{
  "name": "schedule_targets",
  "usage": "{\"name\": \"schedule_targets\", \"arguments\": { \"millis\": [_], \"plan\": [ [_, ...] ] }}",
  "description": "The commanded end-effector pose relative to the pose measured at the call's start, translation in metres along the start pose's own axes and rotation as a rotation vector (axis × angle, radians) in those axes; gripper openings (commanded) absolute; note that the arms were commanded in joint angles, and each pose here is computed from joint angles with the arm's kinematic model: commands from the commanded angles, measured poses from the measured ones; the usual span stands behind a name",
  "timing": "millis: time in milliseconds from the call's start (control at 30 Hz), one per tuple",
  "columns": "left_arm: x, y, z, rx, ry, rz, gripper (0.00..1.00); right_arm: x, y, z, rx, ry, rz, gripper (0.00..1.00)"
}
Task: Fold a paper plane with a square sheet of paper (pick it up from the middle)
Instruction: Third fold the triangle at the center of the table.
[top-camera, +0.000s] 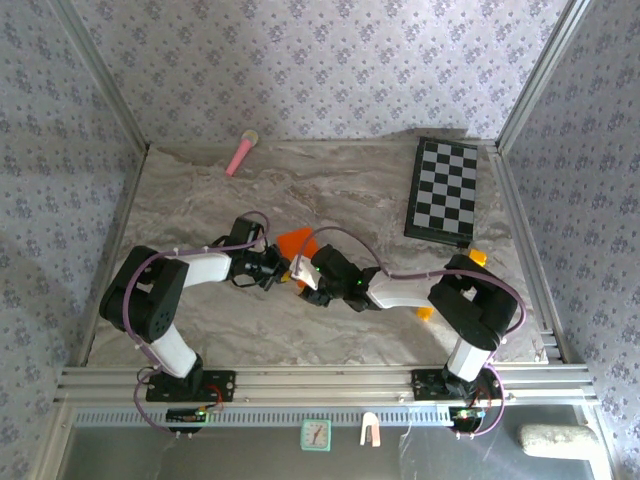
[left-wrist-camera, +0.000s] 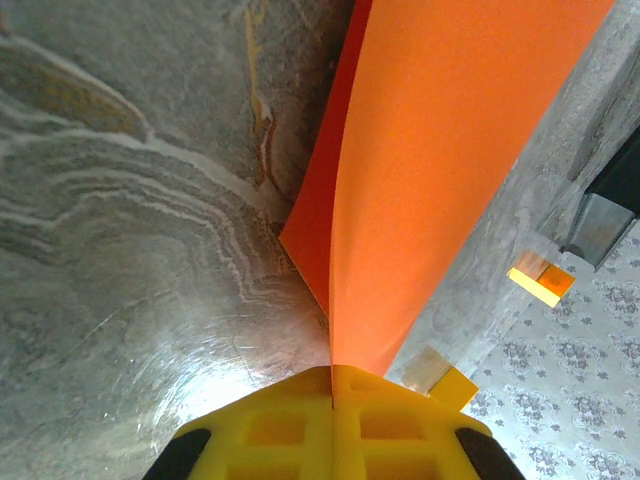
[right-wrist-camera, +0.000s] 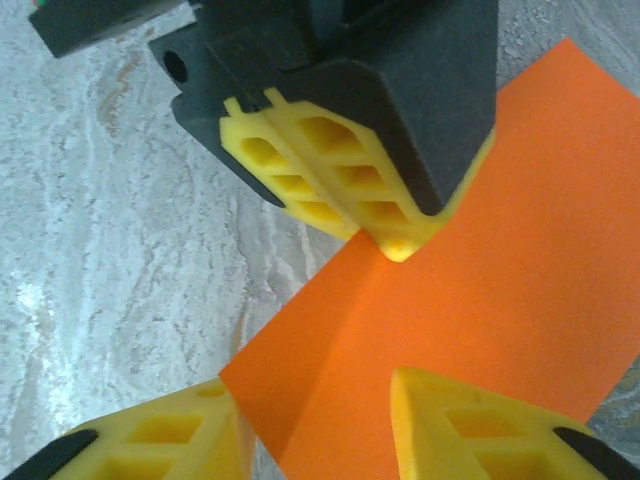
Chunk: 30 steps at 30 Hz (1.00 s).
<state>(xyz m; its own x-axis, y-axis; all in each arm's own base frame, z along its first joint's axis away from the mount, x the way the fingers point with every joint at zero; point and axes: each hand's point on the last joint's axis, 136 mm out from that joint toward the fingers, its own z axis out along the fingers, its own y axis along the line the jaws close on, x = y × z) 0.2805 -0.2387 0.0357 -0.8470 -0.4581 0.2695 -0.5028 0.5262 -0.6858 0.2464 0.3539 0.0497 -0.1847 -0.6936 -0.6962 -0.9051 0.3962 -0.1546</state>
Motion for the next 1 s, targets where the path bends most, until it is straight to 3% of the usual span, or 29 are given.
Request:
{"name": "schedule_targets", "arguments": {
  "millis": [0, 200, 367, 633, 833, 967],
  "plan": [
    [0.001, -0.008, -0.004, 0.017, 0.012, -0.001, 0.0, -0.007, 0.006, -0.002, -0.03, -0.015, -0.013, 0.36],
    [0.002, -0.008, -0.006, 0.017, 0.013, -0.003, 0.01, -0.007, 0.009, -0.002, -0.046, -0.013, -0.014, 0.2],
    [-0.01, -0.003, -0.021, -0.001, -0.032, 0.002, 0.16, -0.004, 0.018, -0.003, -0.098, -0.004, -0.01, 0.08],
    [-0.029, -0.029, -0.062, 0.019, -0.117, 0.131, 0.38, -0.006, 0.038, -0.007, -0.232, 0.002, 0.097, 0.04],
    [-0.033, -0.039, -0.054, 0.003, -0.109, 0.186, 0.39, -0.008, 0.047, -0.008, -0.304, -0.003, 0.186, 0.04],
    [-0.035, -0.031, -0.032, -0.053, -0.069, 0.191, 0.35, -0.012, 0.047, -0.009, -0.331, -0.014, 0.233, 0.03]
  ]
}}
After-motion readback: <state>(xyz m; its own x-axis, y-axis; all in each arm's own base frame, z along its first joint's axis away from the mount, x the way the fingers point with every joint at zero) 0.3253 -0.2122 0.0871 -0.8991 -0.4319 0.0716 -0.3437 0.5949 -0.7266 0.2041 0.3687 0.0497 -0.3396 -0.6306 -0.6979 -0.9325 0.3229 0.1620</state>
